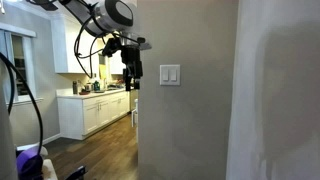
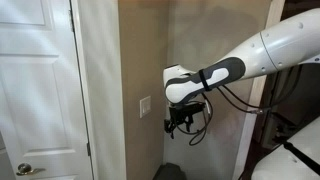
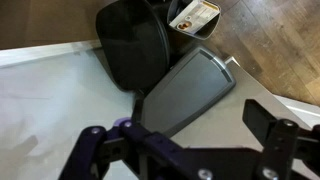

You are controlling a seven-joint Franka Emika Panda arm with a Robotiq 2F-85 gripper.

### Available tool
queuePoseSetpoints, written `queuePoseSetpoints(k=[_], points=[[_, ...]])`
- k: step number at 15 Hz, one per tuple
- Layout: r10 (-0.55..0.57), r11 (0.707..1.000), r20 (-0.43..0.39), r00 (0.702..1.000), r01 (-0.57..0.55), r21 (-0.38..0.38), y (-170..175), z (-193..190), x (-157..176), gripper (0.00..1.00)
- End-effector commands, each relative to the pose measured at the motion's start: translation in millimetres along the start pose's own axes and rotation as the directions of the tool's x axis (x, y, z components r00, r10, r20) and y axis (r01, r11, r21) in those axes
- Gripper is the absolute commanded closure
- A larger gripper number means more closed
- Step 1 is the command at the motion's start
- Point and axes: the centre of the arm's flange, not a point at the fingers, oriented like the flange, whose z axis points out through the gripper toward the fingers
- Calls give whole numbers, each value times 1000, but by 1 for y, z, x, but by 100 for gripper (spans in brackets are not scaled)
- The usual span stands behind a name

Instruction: Flip the switch on the wall

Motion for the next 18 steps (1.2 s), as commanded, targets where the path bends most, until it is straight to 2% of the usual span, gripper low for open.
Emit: queuePoseSetpoints(k=[1, 11, 12, 13, 15, 18], points=[[0, 1000, 0, 1000, 0, 0, 0, 0, 0, 0], [0, 1000, 0, 1000, 0, 0, 0, 0, 0, 0], [0, 1000, 0, 1000, 0, 0, 0, 0, 0, 25], [-4, 1000, -7, 1000, 4, 10, 1, 2, 2, 26], [-18, 999, -50, 999, 20, 39, 6, 5, 14, 40], [-32, 993, -200, 979, 54, 108, 16, 9, 48, 59]])
